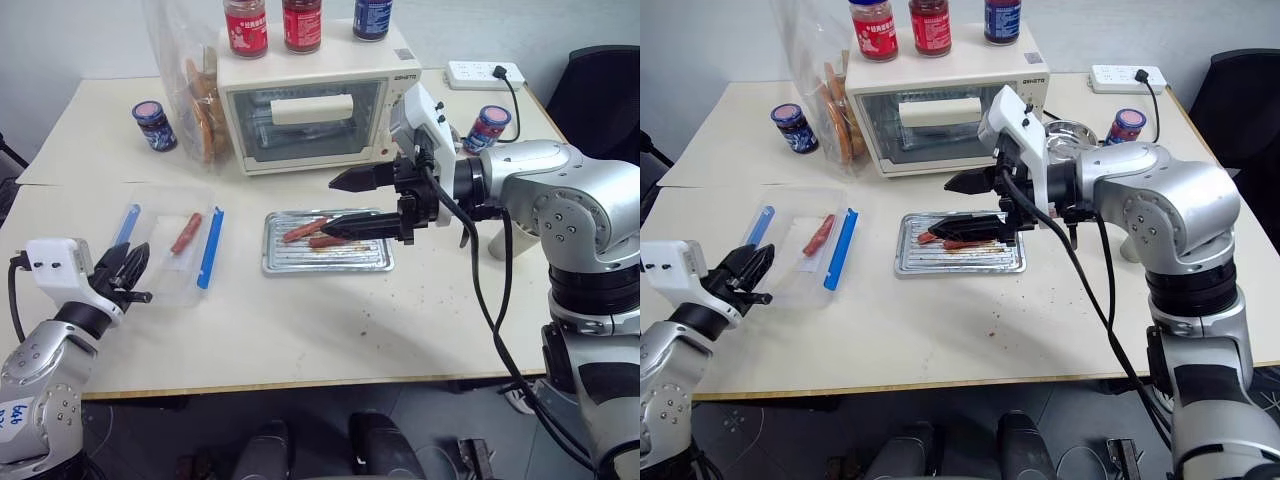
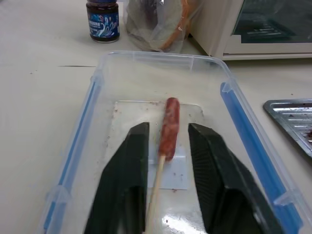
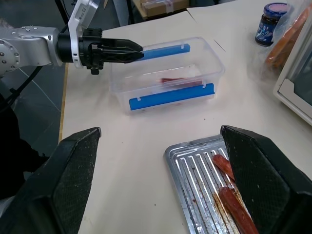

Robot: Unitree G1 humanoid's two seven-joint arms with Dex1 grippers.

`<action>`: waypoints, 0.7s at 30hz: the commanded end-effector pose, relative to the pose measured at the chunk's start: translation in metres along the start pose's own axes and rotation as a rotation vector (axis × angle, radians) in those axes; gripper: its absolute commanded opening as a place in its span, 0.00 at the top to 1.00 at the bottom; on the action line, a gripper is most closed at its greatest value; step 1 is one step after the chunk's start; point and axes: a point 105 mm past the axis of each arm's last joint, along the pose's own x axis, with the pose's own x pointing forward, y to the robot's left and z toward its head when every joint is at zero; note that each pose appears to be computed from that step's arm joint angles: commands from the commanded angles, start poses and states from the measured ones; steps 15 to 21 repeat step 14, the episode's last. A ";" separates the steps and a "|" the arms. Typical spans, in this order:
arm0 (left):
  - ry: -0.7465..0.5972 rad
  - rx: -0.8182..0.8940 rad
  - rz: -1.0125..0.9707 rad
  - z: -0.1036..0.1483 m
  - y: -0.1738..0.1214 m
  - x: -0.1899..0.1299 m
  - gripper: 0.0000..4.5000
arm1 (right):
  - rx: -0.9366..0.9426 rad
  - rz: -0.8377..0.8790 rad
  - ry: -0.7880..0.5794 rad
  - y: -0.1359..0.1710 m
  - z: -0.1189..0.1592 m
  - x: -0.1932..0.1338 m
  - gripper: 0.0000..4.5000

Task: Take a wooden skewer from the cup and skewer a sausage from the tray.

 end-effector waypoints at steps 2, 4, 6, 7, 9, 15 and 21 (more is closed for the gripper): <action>-0.074 0.033 -0.089 0.038 0.004 -0.039 0.51 | -0.032 -0.015 -0.005 -0.001 0.002 -0.009 0.08; -0.034 0.030 -0.122 0.039 0.007 -0.056 0.51 | -0.027 -0.018 0.005 -0.001 -0.001 -0.012 0.08; 0.031 0.041 -0.128 0.036 0.019 -0.078 0.51 | -0.016 -0.021 0.019 -0.002 -0.006 -0.015 0.08; 0.055 0.042 -0.124 0.035 0.023 -0.085 0.51 | -0.012 -0.022 0.023 -0.002 -0.007 -0.016 0.08; 0.093 0.050 -0.123 0.037 0.032 -0.101 0.50 | 0.015 -0.023 0.030 -0.003 -0.012 -0.018 0.01; 0.123 0.066 -0.172 0.043 0.030 -0.105 0.50 | 0.027 -0.027 0.037 -0.002 -0.019 -0.018 0.00; 0.123 0.066 -0.172 0.043 0.030 -0.105 0.50 | 0.027 -0.027 0.037 -0.002 -0.019 -0.018 0.00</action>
